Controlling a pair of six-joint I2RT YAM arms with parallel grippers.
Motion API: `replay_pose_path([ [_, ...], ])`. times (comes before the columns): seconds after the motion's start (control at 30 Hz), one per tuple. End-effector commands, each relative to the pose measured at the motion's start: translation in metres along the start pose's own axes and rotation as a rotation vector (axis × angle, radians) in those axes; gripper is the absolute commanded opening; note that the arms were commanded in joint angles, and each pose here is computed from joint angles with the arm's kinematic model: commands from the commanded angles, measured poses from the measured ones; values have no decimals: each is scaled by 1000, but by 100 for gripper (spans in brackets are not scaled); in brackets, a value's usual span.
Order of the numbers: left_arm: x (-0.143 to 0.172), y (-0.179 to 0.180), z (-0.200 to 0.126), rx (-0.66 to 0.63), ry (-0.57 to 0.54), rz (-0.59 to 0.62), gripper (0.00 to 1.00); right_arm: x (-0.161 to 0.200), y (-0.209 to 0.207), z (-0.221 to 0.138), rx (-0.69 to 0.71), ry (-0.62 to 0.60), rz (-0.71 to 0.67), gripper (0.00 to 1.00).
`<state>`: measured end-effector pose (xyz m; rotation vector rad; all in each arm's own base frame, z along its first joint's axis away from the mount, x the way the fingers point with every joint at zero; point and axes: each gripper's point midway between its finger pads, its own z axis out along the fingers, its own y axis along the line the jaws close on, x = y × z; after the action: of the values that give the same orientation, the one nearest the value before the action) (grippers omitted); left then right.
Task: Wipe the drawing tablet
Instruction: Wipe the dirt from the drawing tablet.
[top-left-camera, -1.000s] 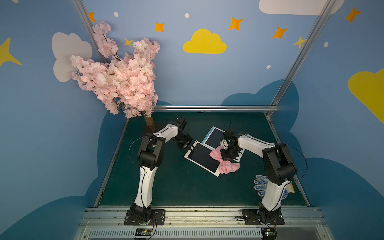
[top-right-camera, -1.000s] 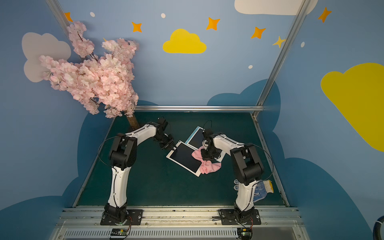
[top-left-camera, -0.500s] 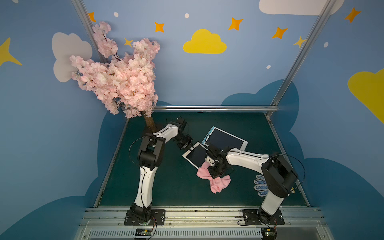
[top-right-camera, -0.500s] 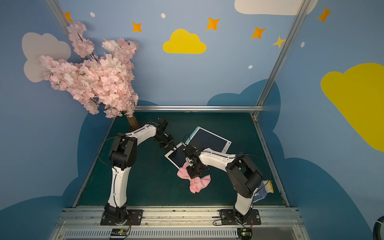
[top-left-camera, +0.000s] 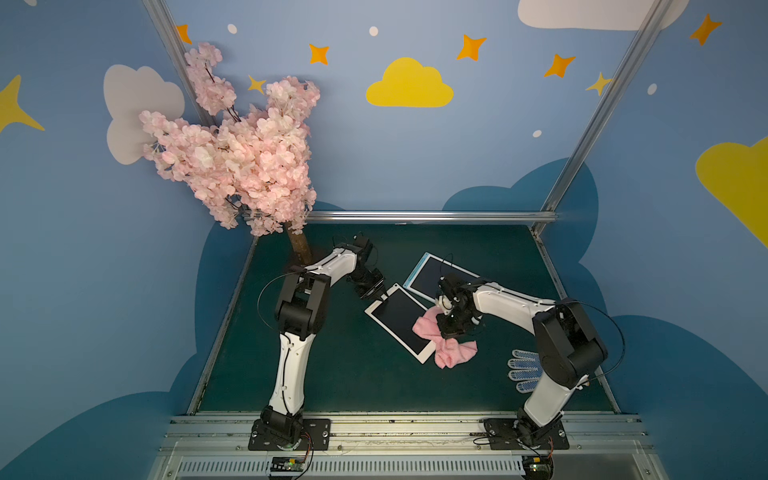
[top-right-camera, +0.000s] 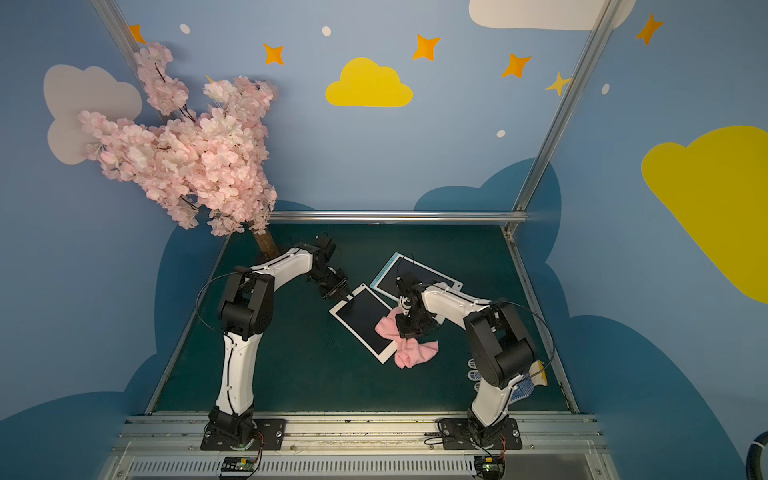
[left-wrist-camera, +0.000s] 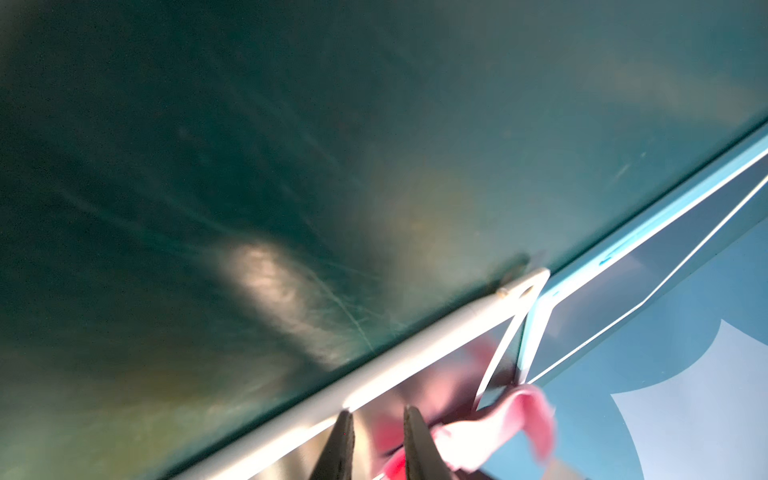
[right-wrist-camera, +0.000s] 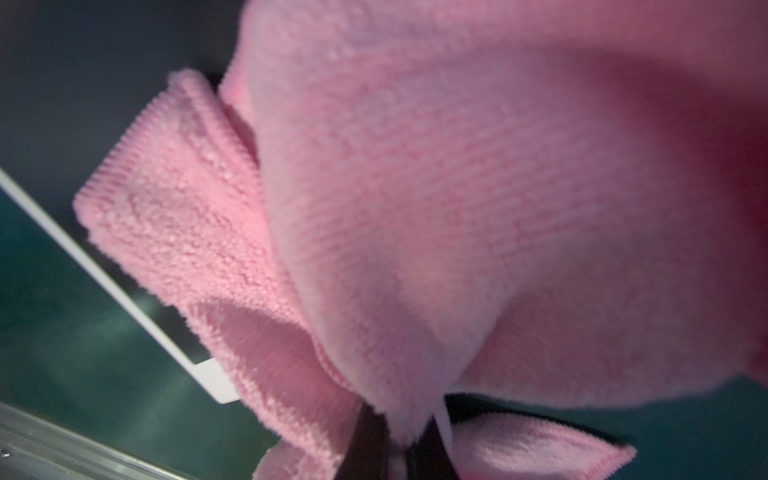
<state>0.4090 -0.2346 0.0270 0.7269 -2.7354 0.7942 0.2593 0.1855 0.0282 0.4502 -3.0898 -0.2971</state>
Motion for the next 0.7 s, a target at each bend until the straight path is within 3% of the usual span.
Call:
replay_pose_path([
  [0.0,-7,23,19,-87,2,-20,25,-2,-20,-4,22,31,12,0],
  [0.17,-6,23,18,-87,0,-20,25,-12,-6,-16,25,1,-49,0],
  [0.33,-7,22,18,-86,0,-19,25,-4,44,-18,45,6,-187,0],
  [0.67,-6,20,19,-83,-1,-15,25,2,136,-5,-54,50,-378,0],
])
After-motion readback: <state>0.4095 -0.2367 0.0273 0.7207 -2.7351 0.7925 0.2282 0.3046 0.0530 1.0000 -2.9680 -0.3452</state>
